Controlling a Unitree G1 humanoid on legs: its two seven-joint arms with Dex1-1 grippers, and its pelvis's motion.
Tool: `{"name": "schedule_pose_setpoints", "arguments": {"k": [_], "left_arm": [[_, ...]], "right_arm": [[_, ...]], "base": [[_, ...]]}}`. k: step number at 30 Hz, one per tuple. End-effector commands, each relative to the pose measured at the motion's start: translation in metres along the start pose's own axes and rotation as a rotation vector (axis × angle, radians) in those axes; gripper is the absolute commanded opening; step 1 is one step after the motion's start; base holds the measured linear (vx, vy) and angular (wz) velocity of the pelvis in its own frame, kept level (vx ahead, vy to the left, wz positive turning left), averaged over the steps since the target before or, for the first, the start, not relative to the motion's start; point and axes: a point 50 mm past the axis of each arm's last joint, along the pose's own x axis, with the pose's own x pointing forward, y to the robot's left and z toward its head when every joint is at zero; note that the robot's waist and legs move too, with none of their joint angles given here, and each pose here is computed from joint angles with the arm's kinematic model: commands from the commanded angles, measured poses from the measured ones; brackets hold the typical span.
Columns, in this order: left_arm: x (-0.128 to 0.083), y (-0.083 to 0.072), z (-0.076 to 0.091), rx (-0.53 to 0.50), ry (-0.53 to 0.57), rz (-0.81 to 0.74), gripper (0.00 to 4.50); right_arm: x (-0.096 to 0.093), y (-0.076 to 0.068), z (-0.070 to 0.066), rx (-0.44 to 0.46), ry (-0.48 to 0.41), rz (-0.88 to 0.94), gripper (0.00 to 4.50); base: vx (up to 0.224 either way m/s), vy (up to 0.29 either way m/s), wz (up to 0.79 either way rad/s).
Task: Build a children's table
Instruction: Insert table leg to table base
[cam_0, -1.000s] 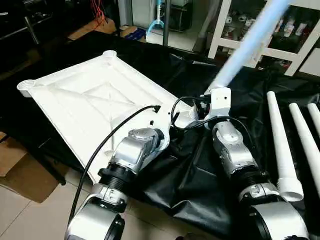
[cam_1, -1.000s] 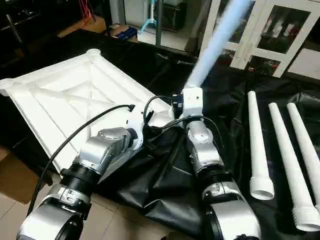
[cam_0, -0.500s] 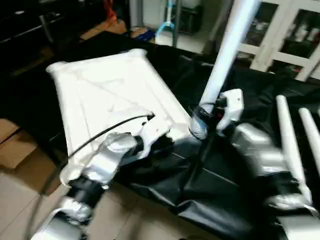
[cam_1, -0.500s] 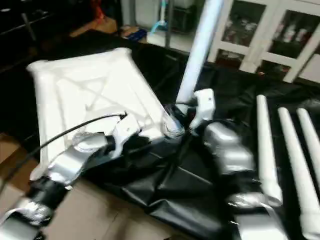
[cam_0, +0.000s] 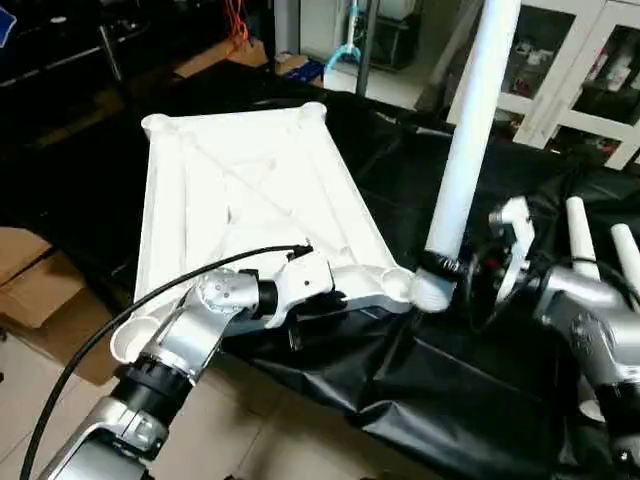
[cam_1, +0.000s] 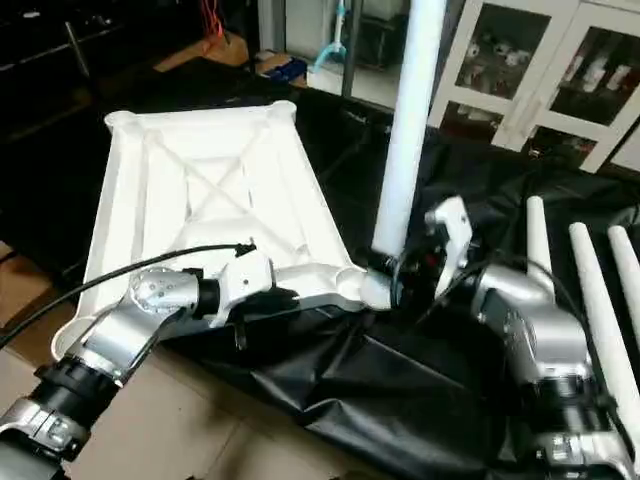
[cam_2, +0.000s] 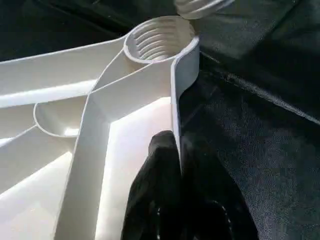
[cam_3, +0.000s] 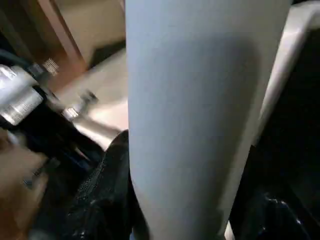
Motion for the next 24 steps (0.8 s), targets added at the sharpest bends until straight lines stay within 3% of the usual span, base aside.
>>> {"name": "schedule_pose_setpoints", "arguments": {"k": [1, 8, 14, 18, 24], "left_arm": [[0.001, 0.001, 0.007, 0.04, -0.037, -0.008, 0.0], [0.002, 0.0, 0.009, 0.039, -0.066, -0.015, 0.0], [0.001, -0.002, 0.006, 0.044, -0.056, -0.026, 0.0], [-0.001, -0.002, 0.006, 0.042, -0.057, -0.025, 0.0], [0.0, -0.003, 0.006, 0.032, -0.064, -0.047, 0.0]], "right_arm": [[-0.001, 0.001, 0.012, -0.023, -0.064, -0.008, 1.88], [0.012, 0.003, 0.002, -0.034, -0.102, -0.018, 1.88], [0.016, 0.0, -0.021, -0.093, 0.0, -0.024, 1.88], [0.012, -0.006, -0.024, -0.145, 0.025, -0.071, 1.88], [0.016, -0.012, -0.026, -0.154, 0.007, -0.109, 1.88]], "base": [[0.0, 0.0, 0.0], [0.0, 0.0, 0.0], [0.0, 0.0, 0.0], [0.0, 0.0, 0.0], [0.0, 0.0, 0.0]]}}
